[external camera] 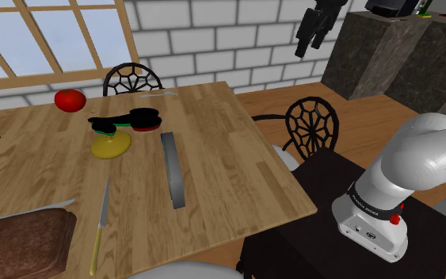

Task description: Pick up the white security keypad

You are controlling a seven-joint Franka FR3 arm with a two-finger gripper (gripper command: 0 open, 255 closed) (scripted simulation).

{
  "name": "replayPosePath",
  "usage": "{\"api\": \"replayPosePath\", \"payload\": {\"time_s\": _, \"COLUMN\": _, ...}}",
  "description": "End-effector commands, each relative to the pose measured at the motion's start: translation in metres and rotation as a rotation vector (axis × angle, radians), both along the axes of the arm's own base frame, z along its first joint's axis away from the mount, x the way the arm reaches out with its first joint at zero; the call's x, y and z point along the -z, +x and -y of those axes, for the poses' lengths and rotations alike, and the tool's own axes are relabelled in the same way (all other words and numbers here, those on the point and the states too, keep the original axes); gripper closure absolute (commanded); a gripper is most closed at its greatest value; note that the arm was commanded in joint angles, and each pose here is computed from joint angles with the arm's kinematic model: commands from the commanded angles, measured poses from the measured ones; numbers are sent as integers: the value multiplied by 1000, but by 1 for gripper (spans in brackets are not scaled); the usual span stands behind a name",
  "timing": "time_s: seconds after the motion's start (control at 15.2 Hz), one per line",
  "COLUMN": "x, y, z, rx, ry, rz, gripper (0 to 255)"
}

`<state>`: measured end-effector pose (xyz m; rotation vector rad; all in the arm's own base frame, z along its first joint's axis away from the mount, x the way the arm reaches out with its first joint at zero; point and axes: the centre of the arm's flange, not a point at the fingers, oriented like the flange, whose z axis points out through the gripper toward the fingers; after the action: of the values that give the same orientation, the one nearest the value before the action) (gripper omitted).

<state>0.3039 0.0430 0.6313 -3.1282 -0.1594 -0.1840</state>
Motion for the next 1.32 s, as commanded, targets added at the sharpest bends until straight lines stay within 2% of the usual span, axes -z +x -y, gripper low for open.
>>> {"api": "replayPosePath", "payload": {"time_s": 0.0, "x": 0, "y": 0, "z": 0, "rx": 0, "ry": 0, "rz": 0, "gripper": 0}}
{"api": "replayPosePath", "payload": {"time_s": 1.25, "x": 140, "y": 93, "z": -185, "rx": 212, "ry": 40, "rz": -46, "gripper": 0}}
